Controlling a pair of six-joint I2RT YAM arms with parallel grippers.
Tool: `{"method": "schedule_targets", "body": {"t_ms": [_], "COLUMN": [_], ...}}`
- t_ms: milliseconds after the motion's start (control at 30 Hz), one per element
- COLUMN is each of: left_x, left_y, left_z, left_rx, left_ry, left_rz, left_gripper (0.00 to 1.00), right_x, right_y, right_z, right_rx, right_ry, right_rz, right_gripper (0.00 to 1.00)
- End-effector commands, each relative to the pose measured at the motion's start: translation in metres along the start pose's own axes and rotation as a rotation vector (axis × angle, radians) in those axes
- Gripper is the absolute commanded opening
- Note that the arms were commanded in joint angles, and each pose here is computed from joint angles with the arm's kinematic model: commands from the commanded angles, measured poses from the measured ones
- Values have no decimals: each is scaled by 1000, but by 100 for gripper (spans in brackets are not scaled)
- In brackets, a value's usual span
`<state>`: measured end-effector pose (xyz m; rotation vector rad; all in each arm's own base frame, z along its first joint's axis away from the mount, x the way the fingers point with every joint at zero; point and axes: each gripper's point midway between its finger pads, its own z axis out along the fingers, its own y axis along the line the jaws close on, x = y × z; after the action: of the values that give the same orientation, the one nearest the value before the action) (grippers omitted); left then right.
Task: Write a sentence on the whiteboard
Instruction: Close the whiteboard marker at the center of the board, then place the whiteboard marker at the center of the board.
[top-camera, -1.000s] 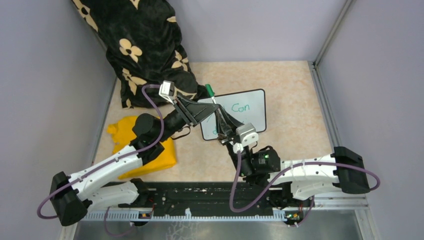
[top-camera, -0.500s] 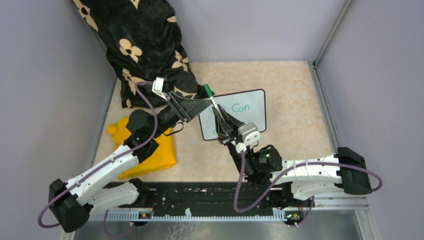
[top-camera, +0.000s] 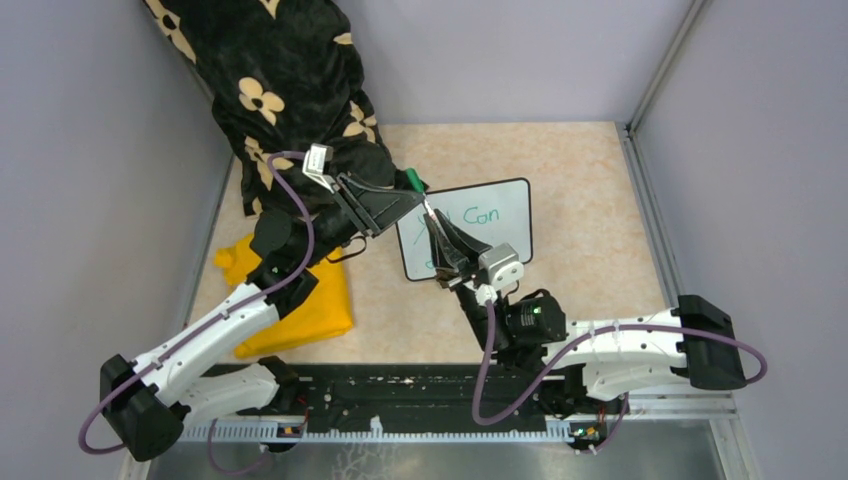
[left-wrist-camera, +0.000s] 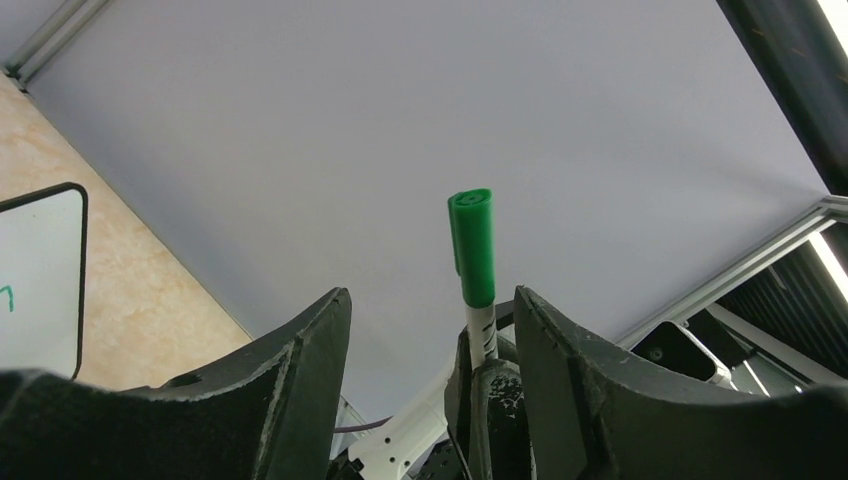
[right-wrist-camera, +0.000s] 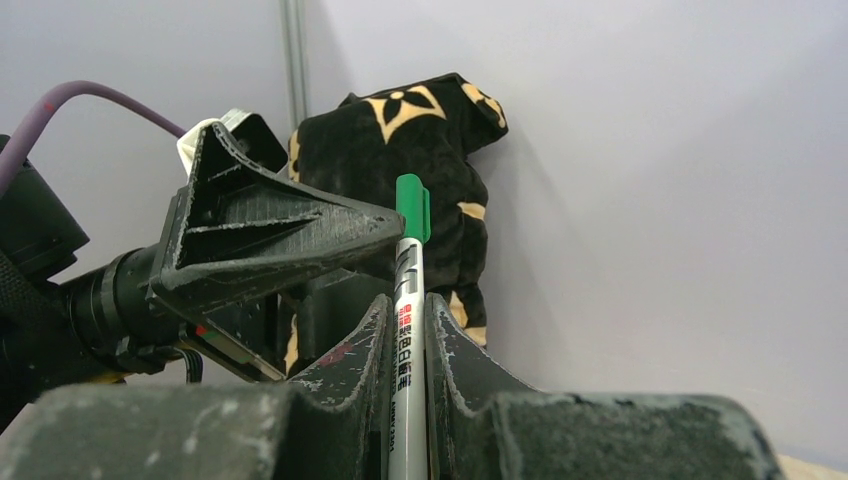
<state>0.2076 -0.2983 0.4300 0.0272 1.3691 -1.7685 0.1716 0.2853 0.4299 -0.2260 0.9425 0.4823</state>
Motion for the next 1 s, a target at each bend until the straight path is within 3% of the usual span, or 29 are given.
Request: {"method": "schedule_targets", "body": {"t_ms": [0, 100, 233, 500, 533, 633, 767, 900, 967], "left_x": [-11, -12, -13, -10, -10, -11, -12, -16, -19], "left_y": [-27, -27, -26, -27, -27, -26, -25, -21, -18], "left_z": [3, 5, 6, 6, 5, 4, 3, 0, -2], "left_rx": [89, 86, 81, 100, 99, 90, 81, 49, 27], "left_ry": [-14, -15, -17, -5, -6, -11, -20, -39, -49], "left_rz": [60, 69, 75, 68, 69, 75, 76, 99, 121], "left_gripper": [67, 66, 57, 33, 25, 19, 5, 0, 0], "right_x": [-23, -23, -21, -19, -19, -18, -11, -3, -2], "right_y": [-3, -2, 1, 3, 4, 4, 14, 23, 21], "right_z": [8, 8, 9, 10, 10, 8, 6, 2, -3], "right_rx": [6, 2, -5, -11, -12, -22, -88, -162, -177], "right_ry": [-57, -57, -53, -45, -44, -41, 21, 137, 190], "right_rz": [59, 61, 61, 55, 55, 48, 30, 44, 74], "right_gripper": [0, 0, 0, 0, 0, 0, 2, 39, 51]}}
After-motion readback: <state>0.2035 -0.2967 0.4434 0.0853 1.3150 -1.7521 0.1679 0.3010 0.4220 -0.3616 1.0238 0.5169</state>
